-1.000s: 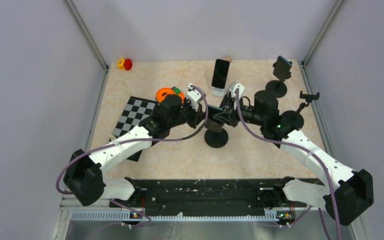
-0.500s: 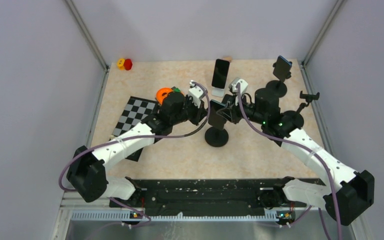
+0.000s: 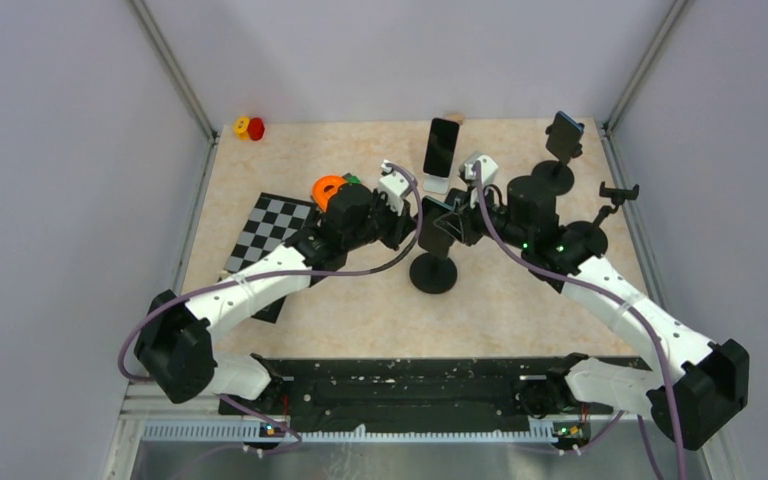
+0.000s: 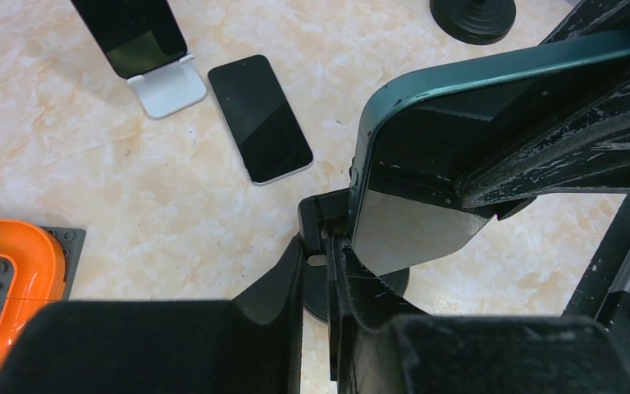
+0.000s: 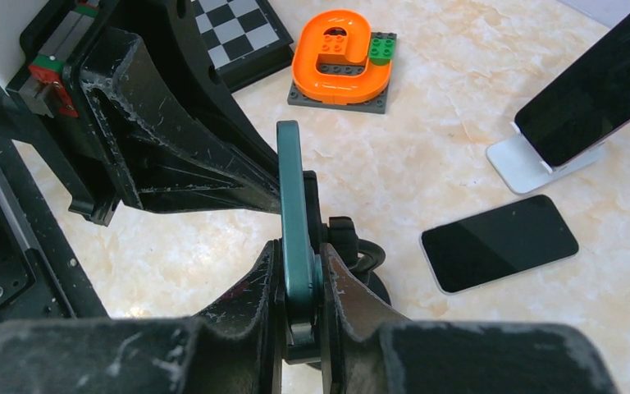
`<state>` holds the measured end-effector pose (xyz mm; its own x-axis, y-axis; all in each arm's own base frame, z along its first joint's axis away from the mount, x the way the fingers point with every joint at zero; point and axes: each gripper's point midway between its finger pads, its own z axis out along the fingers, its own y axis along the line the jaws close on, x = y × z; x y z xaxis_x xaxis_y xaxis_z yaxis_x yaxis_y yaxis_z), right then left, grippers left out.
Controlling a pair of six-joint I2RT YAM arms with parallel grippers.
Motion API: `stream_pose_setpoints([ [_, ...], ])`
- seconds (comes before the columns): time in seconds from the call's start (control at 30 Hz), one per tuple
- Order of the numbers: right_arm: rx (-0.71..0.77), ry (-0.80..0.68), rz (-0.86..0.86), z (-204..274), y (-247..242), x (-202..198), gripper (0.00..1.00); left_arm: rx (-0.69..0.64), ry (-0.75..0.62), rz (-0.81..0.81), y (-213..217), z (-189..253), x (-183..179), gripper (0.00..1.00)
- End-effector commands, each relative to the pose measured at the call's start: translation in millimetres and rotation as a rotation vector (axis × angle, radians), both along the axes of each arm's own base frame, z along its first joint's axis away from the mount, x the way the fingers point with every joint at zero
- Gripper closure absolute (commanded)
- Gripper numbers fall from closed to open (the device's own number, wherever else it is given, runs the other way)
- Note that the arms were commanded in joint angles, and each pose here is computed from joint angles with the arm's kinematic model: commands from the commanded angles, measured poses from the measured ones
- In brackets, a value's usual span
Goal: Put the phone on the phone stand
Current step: Install the phone on the phone stand.
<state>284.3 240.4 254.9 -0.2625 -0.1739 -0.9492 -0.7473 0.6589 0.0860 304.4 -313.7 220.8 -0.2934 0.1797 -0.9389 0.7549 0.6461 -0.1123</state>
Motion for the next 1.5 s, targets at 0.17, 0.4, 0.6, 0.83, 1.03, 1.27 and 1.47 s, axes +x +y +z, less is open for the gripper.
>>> stream_pose_setpoints([
  [0.17,-0.155,0.016,-0.318,-24,-57,39,1.0,0.051,0.044,-0.002,13,-9,-11,1.0],
  [0.4,-0.129,0.024,-0.246,-29,-40,35,1.0,0.016,0.063,-0.121,0,-7,-28,1.0],
  [0.6,-0.158,0.0,-0.257,-32,-36,39,1.0,-0.018,0.075,-0.234,-9,-5,-48,1.0],
  [0.83,-0.174,-0.02,-0.238,-32,-32,38,1.0,-0.03,0.081,-0.298,-11,-8,-61,1.0],
  [1.03,-0.199,-0.047,-0.231,-33,-30,38,1.0,-0.046,0.079,-0.355,-12,-6,-72,1.0],
  [1.27,-0.228,-0.107,-0.262,-22,-35,43,1.0,-0.063,0.08,-0.413,-12,-6,-85,1.0],
  [1.47,-0.214,-0.085,-0.284,-32,-38,41,1.0,-0.075,0.05,-0.46,-14,-9,-91,1.0],
])
